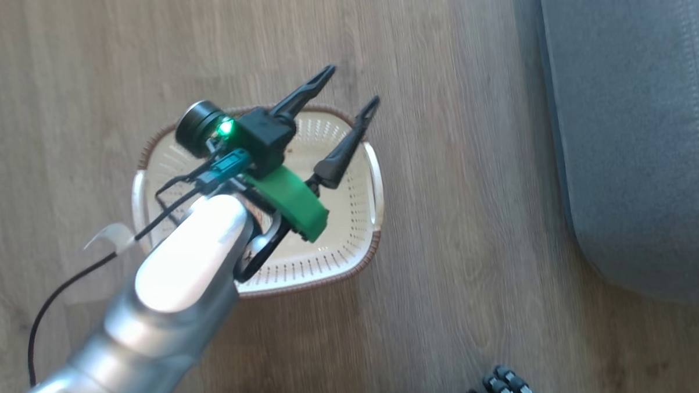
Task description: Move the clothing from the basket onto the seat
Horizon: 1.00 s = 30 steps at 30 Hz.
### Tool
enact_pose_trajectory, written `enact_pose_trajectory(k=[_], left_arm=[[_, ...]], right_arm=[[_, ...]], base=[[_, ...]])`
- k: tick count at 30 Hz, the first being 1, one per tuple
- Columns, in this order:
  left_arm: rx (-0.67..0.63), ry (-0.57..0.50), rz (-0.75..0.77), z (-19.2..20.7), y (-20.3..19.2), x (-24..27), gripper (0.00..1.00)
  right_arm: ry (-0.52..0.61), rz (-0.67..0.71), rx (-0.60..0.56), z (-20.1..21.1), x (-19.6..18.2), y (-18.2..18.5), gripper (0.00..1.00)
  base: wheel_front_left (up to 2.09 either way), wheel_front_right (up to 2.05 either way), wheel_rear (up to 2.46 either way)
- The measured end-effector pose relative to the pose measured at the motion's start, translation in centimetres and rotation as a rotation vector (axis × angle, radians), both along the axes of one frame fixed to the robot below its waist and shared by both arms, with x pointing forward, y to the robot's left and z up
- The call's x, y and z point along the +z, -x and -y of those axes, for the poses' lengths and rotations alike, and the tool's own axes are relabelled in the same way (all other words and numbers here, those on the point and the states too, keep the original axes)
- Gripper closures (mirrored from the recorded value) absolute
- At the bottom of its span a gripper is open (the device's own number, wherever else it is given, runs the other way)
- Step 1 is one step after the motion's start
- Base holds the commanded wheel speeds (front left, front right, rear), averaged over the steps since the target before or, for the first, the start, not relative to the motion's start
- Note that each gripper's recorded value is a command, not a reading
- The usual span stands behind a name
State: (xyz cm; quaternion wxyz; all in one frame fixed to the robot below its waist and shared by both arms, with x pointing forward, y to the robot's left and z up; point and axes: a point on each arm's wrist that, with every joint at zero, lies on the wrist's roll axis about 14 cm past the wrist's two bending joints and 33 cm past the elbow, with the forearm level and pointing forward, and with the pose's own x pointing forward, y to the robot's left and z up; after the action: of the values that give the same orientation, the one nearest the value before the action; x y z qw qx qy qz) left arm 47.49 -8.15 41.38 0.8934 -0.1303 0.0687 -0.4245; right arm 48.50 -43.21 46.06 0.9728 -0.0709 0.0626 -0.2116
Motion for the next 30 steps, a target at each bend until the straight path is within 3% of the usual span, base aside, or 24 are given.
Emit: enact_pose_trajectory(k=[11,30], left_arm=[[0.211,-0.032,0.026,-6.0,0.9,3.5,0.0],[0.661,-0.13,0.101,-19.5,5.0,7.0,0.0]], right_arm=[[-0.055,0.175,0.311,-12.8,4.7,-1.5,0.0],[-0.22,0.302,0.559,-24.3,8.2,4.1,0.0]], base=[[0.0,0.0,0.0],[0.0,0.0,0.0]])
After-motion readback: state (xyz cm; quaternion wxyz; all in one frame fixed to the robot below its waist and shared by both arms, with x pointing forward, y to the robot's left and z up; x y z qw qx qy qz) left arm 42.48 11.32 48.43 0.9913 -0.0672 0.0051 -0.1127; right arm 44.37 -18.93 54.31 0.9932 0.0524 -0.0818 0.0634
